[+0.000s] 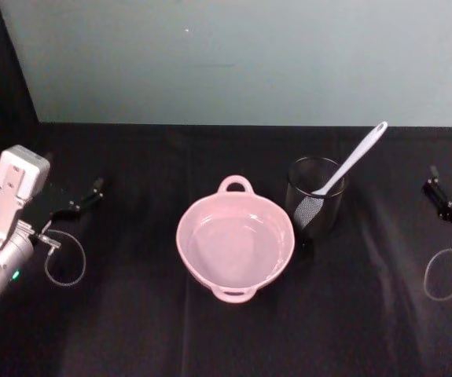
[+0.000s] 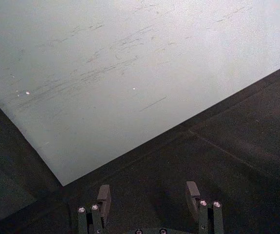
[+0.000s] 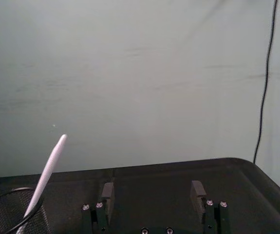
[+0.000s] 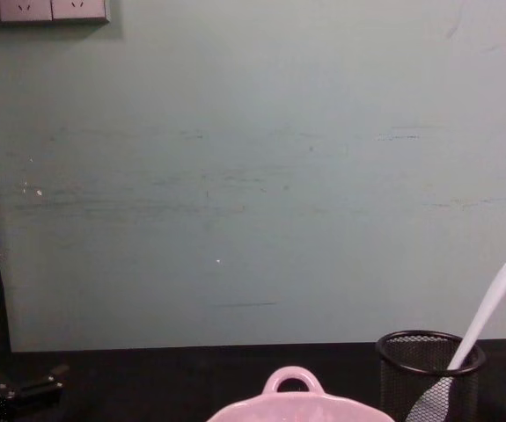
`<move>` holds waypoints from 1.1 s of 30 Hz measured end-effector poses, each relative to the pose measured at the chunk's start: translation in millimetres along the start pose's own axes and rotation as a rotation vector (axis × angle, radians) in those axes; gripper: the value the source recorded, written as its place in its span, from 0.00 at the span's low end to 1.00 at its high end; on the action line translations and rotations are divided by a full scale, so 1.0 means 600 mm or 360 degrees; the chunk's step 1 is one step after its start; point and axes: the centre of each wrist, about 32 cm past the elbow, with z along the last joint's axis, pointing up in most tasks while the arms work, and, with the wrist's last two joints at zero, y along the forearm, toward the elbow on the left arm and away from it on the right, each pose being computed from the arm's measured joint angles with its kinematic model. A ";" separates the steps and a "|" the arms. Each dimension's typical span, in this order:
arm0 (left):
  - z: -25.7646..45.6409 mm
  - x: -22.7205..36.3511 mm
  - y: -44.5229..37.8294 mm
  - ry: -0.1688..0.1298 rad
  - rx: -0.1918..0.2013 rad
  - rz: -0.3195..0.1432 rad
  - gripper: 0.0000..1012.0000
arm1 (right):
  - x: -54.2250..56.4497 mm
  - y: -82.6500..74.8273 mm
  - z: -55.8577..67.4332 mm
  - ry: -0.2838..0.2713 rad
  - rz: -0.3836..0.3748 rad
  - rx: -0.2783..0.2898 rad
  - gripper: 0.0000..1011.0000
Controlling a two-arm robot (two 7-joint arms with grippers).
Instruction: Use the one hand to pick up the spoon and stir the clear water in the bowl.
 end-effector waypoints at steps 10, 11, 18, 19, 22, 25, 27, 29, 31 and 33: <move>0.000 0.0000 0.000 0.0000 0.0000 0.0000 1.00 | 0.004 0.003 -0.025 -0.0023 0.0051 0.0021 0.99; 0.000 0.0000 0.000 0.0000 0.0000 0.0000 1.00 | 0.004 0.003 -0.024 -0.0023 0.0051 0.0021 0.99; 0.000 0.0000 0.000 0.0000 0.0000 0.0000 1.00 | 0.005 0.002 -0.024 -0.0026 0.0052 0.0021 0.99; 0.000 0.0000 0.000 0.0000 0.0000 0.0000 1.00 | 0.005 0.002 -0.024 -0.0026 0.0052 0.0022 0.99; 0.000 0.0000 0.000 0.0000 0.0000 0.0000 1.00 | 0.005 0.002 -0.024 -0.0026 0.0052 0.0022 0.99; 0.000 0.0000 0.000 0.0000 0.0000 0.0000 1.00 | 0.005 0.002 -0.024 -0.0026 0.0053 0.0023 0.99; 0.000 0.0000 0.000 0.0000 0.0000 0.0000 1.00 | 0.005 0.002 -0.024 -0.0027 0.0053 0.0024 0.99; 0.000 0.0000 0.000 0.0000 0.0000 0.0000 1.00 | 0.005 0.002 -0.024 -0.0027 0.0053 0.0024 0.99; 0.000 0.0000 0.000 0.0000 0.0000 0.0000 1.00 | 0.005 0.002 -0.024 -0.0027 0.0052 0.0024 0.99; 0.000 0.0000 0.000 0.0000 0.0000 0.0000 1.00 | 0.005 0.002 -0.024 -0.0027 0.0052 0.0025 0.99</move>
